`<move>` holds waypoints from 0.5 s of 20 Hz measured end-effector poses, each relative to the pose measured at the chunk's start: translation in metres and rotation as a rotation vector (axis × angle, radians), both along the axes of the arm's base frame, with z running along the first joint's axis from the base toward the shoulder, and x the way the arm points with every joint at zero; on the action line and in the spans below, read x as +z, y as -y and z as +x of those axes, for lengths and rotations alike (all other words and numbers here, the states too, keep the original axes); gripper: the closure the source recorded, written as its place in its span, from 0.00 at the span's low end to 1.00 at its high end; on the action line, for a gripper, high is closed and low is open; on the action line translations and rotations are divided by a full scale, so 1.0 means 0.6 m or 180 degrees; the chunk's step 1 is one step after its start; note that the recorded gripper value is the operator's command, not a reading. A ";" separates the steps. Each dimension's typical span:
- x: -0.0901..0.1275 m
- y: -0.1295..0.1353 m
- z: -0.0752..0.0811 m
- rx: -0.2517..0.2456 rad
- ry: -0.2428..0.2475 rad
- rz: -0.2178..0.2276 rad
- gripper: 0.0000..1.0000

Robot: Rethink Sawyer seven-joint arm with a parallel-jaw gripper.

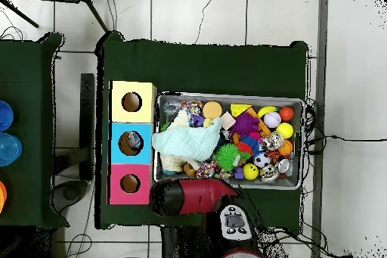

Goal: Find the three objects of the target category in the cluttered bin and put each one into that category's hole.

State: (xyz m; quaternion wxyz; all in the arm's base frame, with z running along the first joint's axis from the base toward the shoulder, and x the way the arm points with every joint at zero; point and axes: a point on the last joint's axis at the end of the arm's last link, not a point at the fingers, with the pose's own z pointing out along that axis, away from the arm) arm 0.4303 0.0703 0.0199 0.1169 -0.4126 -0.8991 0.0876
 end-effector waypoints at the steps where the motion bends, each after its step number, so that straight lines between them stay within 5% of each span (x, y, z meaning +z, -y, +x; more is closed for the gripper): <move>1: 0.001 0.001 0.001 -0.0003 0.0000 -0.0001 0.00; 10: 0.006 0.001 0.025 0.0012 0.0096 -0.0014 0.00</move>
